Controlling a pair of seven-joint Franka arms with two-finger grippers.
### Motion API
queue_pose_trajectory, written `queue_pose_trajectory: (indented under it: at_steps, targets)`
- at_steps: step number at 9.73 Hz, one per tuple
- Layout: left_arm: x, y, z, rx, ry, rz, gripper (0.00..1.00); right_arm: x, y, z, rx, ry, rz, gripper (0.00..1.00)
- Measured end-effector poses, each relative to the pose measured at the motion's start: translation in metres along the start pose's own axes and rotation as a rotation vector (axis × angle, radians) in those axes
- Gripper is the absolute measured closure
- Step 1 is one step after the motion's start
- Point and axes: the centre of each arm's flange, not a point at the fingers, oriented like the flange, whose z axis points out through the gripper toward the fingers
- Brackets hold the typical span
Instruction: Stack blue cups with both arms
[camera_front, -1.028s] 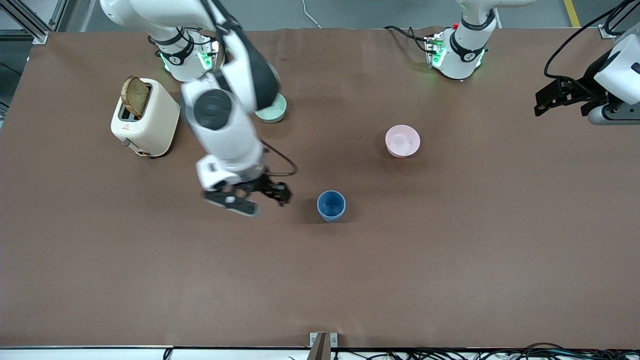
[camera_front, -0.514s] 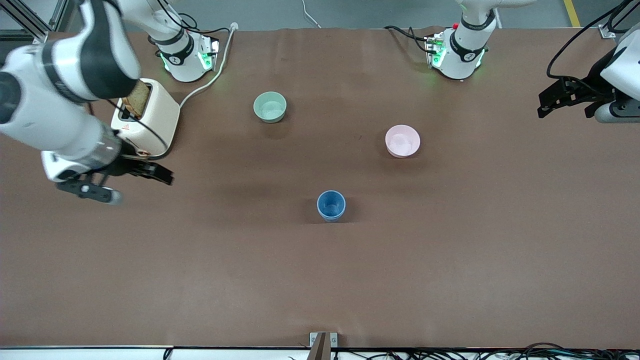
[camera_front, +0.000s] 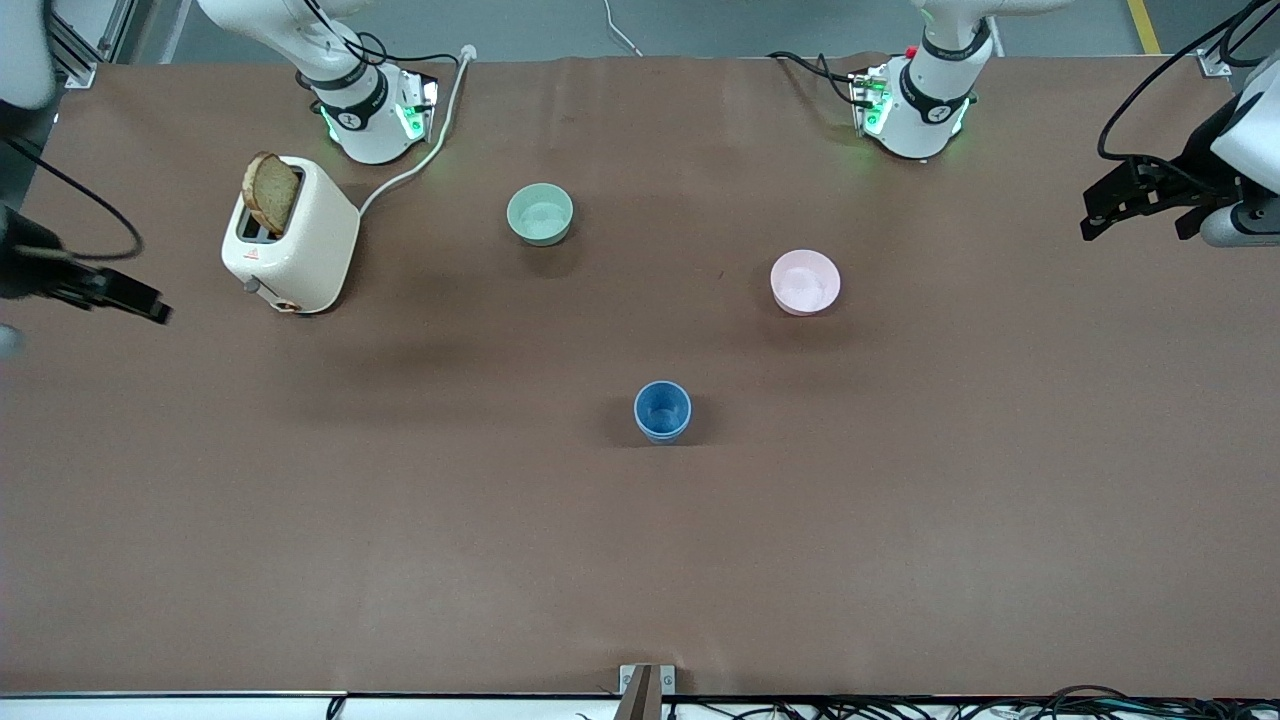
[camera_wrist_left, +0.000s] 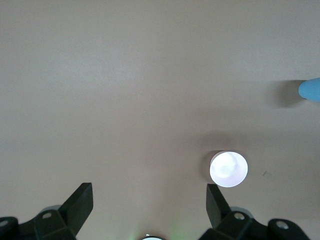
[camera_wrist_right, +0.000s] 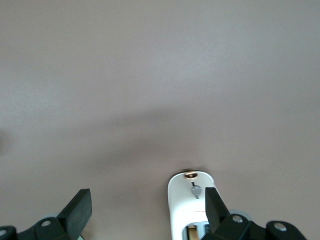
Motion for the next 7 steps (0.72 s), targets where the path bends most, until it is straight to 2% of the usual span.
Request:
queue_pose_trajectory:
  at_steps: [3,5,7]
  targets:
    - [0.000,0.000,0.000,0.000,0.000,0.000,0.00,-0.011,0.008,-0.056,-0.044,0.044,-0.016,0.00]
    - [0.000,-0.001,0.000,0.005,0.000,0.000,0.00,-0.010,0.019,-0.053,-0.047,0.025,-0.001,0.00]
    - [0.000,-0.003,0.000,0.022,0.002,-0.001,0.00,-0.014,0.016,-0.047,-0.049,-0.020,-0.007,0.00]
